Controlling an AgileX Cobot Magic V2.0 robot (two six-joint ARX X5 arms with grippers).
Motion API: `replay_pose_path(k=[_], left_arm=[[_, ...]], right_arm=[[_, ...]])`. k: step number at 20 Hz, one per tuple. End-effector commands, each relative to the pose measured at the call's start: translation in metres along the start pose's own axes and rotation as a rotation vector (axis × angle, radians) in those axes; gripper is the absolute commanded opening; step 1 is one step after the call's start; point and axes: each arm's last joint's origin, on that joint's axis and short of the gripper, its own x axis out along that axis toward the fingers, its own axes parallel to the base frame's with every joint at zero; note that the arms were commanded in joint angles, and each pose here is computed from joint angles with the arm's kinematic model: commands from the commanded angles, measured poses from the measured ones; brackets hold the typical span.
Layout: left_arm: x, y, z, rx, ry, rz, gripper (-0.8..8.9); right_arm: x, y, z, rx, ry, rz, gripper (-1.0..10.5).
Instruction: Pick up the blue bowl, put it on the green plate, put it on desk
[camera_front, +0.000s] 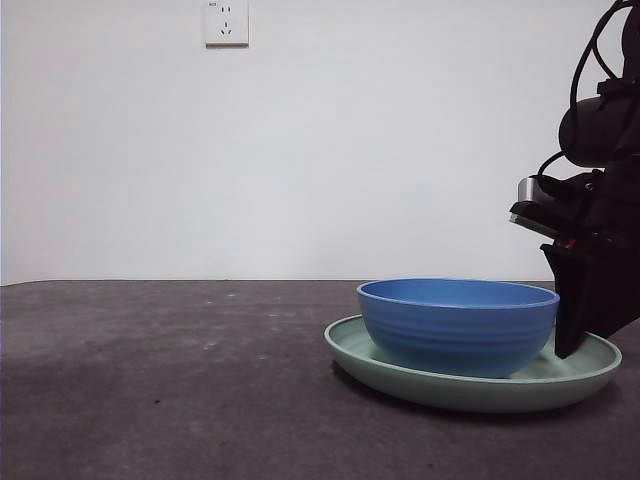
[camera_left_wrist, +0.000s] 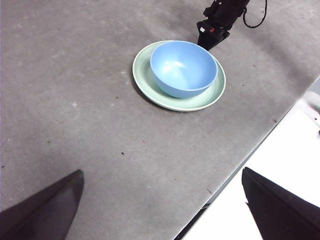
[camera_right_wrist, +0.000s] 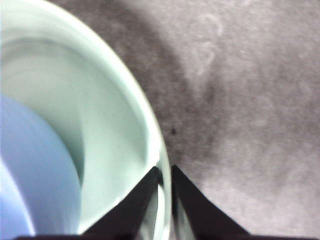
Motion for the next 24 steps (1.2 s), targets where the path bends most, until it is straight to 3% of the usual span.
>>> replay_pose_path(k=[1,6,17,24], left_arm=[[-0.001,-0.001,0.003,0.002,-0.011,-0.002,5.0],[-0.001,-0.001,0.003,0.002,-0.01,-0.002,5.0],[-0.001,-0.001,0.003,0.01,-0.012,-0.002,5.0],[-0.001,-0.001,0.005,0.019,-0.028,-0.002,5.0]], right_arm=[[0.004,0.0,0.003,0.005,0.003,-0.008,0.1],[-0.006,0.003,0.006,0.018,0.018,-0.009,0.1],[-0.019,0.02,0.017,0.03,0.008,0.137,0.1],[-0.005,0.059,0.016,-0.004,0.003,0.191,0.1]])
